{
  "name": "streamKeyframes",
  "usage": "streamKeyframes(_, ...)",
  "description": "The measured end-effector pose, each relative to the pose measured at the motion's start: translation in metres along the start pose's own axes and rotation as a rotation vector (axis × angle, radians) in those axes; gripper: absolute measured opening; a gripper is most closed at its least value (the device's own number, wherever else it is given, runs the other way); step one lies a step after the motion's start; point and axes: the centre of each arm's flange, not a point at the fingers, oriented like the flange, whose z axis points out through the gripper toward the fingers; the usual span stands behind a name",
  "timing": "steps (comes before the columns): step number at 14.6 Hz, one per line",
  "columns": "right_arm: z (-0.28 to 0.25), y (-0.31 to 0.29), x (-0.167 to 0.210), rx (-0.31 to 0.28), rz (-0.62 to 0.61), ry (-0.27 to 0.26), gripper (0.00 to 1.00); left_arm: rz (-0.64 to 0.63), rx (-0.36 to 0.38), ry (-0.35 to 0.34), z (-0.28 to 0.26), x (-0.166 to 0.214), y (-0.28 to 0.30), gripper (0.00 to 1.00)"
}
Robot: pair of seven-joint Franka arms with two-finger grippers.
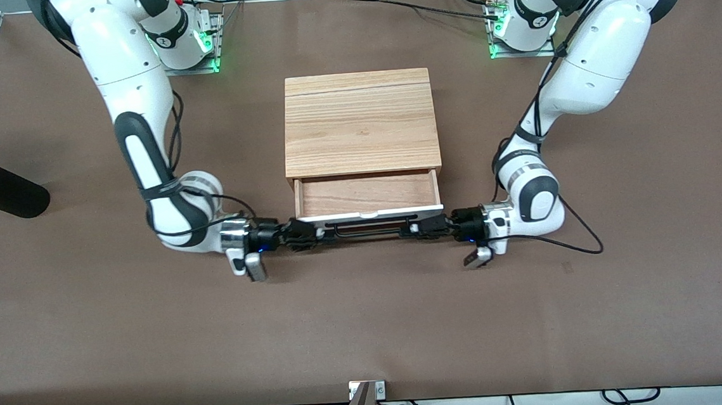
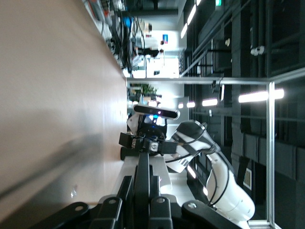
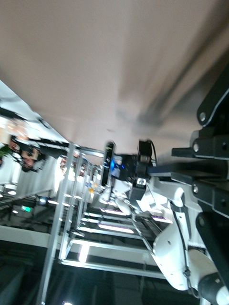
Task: Pull top drawer with both arms simultaneously
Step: 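Open both grippers and draw them sideways off the handle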
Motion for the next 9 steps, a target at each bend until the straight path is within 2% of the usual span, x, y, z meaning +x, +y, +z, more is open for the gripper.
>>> streamKeyframes(1,-0.017,0.006,0.006,-0.006,0.004,0.019,0.09,0.004,-0.010,0.017,-0.014,0.007,0.002,0.28)
streamKeyframes(2,-0.026,0.010,0.010,-0.005,0.006,0.029,0.08,0.010,-0.018,0.028,-0.023,0.013,0.005,0.37)
streamKeyframes(3,-0.030,0.012,0.011,-0.004,0.005,0.033,0.14,0.017,-0.023,0.033,-0.027,0.016,0.008,0.46)
streamKeyframes(5,-0.027,0.011,0.009,-0.001,0.004,0.029,0.29,0.033,-0.028,0.031,-0.025,0.021,0.014,0.62)
streamKeyframes(6,-0.025,0.011,0.009,0.000,0.004,0.026,0.42,0.039,-0.030,0.029,-0.022,0.022,0.016,0.75)
streamKeyframes(9,-0.025,0.011,0.009,-0.001,0.003,0.027,0.72,0.048,-0.034,0.024,-0.018,0.023,0.019,1.00)
